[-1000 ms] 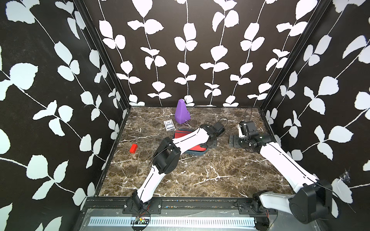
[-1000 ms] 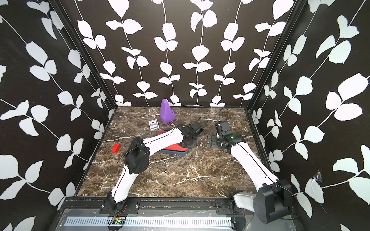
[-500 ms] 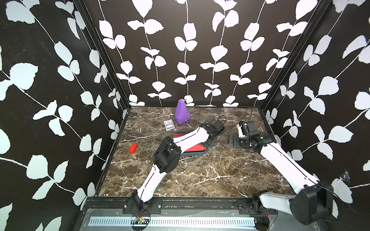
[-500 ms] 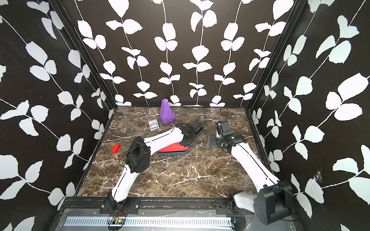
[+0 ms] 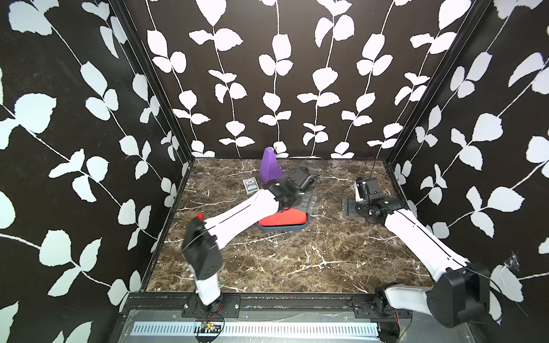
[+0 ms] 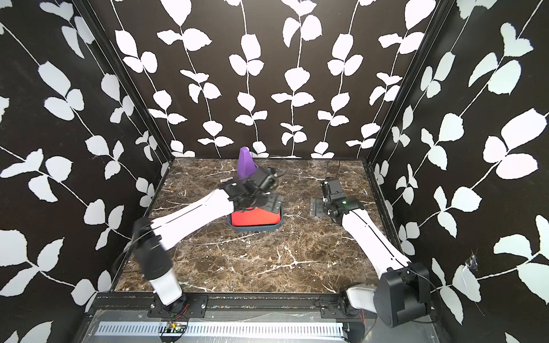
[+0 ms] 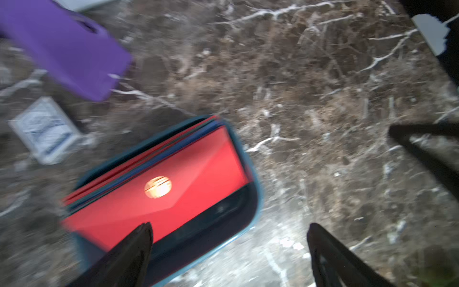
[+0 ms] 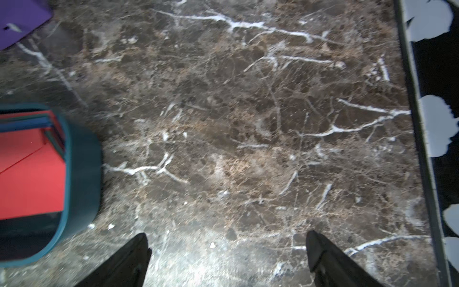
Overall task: Put the sealed envelopes into the storage box
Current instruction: Reset both arms
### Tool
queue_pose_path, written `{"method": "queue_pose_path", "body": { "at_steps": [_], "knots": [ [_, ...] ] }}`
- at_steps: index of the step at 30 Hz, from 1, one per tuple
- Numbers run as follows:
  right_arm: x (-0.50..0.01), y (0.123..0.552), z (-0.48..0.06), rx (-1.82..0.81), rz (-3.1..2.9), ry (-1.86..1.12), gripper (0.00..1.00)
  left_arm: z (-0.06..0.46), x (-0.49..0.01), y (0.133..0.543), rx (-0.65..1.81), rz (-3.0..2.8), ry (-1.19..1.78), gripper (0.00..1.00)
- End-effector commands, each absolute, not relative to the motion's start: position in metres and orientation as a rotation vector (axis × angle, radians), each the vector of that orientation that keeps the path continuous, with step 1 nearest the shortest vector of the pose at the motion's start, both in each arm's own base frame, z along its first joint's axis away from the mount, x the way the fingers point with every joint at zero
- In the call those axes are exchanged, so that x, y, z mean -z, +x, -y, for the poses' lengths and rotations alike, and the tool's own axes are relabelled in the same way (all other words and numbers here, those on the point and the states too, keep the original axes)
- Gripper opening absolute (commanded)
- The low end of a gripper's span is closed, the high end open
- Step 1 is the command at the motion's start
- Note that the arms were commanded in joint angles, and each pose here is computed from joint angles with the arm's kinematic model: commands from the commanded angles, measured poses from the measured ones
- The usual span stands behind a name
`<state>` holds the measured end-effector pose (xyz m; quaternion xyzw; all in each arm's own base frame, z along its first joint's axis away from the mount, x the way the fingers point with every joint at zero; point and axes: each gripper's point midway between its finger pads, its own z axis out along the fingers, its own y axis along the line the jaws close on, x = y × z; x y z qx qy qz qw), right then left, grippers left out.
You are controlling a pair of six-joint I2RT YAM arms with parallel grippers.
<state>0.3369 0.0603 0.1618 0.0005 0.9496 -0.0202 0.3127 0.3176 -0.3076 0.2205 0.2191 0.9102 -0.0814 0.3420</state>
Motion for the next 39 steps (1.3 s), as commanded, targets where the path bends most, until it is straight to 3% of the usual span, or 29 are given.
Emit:
{"method": "queue_pose_path", "body": {
  "at_steps": [1, 8, 13, 17, 26, 39],
  "knots": [
    [-0.171, 0.359, -0.042, 0.181, -2.39, -0.004, 0.99, 0.247, -0.235, 0.345, 0.013, -2.172, 0.552, 0.99],
    [-0.166, 0.376, 0.008, 0.352, -2.135, 0.013, 0.99, 0.076, -0.183, 0.382, -0.026, -2.181, 0.099, 0.99],
    [-0.124, 0.383, 0.037, 0.326, -2.12, 0.129, 0.99, 0.02, -0.146, 0.38, -0.165, -2.152, 0.07, 0.99],
    [-0.102, 0.391, 0.036, 0.258, -2.063, 0.14, 0.99, 0.004, -0.118, 0.387, -0.229, -2.157, 0.131, 0.99],
    [-0.094, 0.391, 0.019, 0.178, -1.92, 0.023, 0.99, 0.012, -0.1, 0.417, -0.092, -2.016, 0.169, 0.99],
    [-0.092, 0.395, 0.017, 0.187, -1.952, 0.005, 0.99, 0.012, -0.094, 0.402, -0.076, -1.932, 0.172, 0.99]
  ]
}}
